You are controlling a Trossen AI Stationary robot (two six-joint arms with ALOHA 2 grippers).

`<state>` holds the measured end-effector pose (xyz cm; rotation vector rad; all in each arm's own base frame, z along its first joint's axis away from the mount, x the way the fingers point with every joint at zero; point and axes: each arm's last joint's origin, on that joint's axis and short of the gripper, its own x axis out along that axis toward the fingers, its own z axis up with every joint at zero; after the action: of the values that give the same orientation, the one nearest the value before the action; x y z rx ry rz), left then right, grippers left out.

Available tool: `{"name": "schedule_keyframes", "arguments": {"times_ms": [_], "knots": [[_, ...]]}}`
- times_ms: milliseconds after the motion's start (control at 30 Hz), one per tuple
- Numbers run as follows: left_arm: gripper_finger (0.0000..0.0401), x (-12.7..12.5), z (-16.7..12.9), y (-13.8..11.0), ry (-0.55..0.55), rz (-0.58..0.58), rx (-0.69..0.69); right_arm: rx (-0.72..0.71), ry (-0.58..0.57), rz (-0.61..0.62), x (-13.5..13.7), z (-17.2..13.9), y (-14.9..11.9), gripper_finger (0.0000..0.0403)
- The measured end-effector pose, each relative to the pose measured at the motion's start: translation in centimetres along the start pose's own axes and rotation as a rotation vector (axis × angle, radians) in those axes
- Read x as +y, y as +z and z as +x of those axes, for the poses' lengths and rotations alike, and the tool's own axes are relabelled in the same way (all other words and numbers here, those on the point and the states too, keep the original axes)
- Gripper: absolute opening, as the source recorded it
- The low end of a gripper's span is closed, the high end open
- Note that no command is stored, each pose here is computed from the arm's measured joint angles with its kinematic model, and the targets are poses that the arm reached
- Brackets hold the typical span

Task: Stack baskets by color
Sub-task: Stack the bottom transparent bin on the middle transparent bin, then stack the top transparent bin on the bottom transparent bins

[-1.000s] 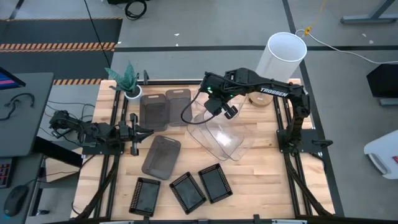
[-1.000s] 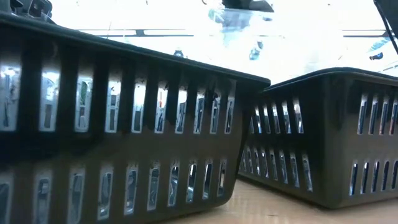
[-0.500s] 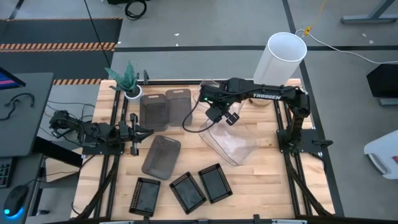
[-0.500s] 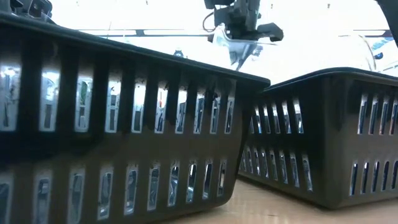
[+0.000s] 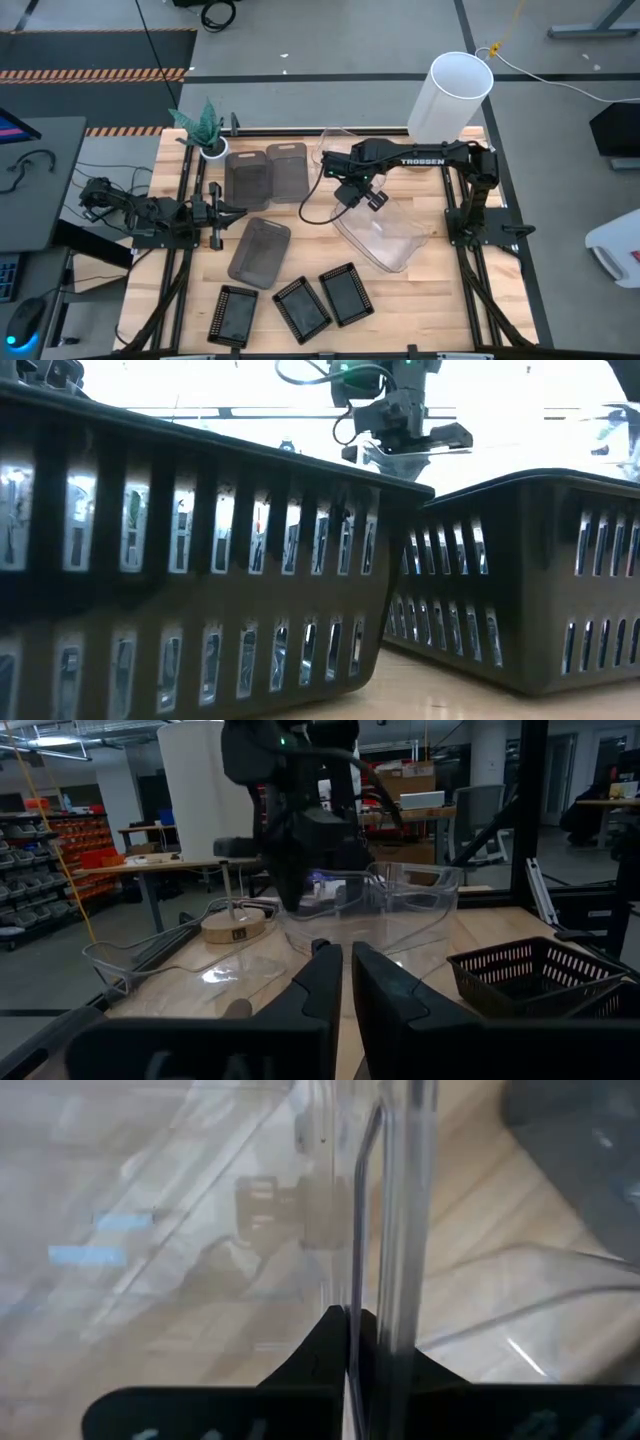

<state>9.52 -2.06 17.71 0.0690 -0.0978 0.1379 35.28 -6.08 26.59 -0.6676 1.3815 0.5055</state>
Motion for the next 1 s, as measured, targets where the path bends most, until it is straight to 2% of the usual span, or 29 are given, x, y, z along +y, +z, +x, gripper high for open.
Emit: {"name": "schedule_keyframes", "arguments": {"times_ms": [200, 433, 567, 700, 833, 1000], "knots": [[0.0029, 0.0, 0.0, 0.0, 0.0, 0.0, 0.0, -0.011, 0.005, 0.073, 0.1, 1.3, -0.2, 0.005], [0.0029, 0.0, 0.0, 0.0, 0.001, 0.0, 0.0, -0.013, -0.001, 0.139, 0.1, 1.9, -0.3, 0.0146], [0.0035, 0.0, 0.0, 0.0, 0.0, 0.0, -0.001, -0.155, -0.021, 0.22, -1.1, 1.1, 0.1, 0.0183], [0.0035, 0.0, 0.0, 0.0, 0.0, 0.0, 0.0, -0.3, -0.031, 0.209, -2.2, 0.6, 0.3, 0.0198], [0.0029, 0.0, 0.0, 0.0, 0.001, 0.0, 0.0, -0.303, -0.097, 0.192, -3.0, -0.6, -0.2, 0.0197], [0.0031, 0.0, 0.0, 0.0, 0.0, 0.0, 0.0, -0.38, -0.151, 0.237, -2.9, -4.0, -1.4, 0.0195]]}}
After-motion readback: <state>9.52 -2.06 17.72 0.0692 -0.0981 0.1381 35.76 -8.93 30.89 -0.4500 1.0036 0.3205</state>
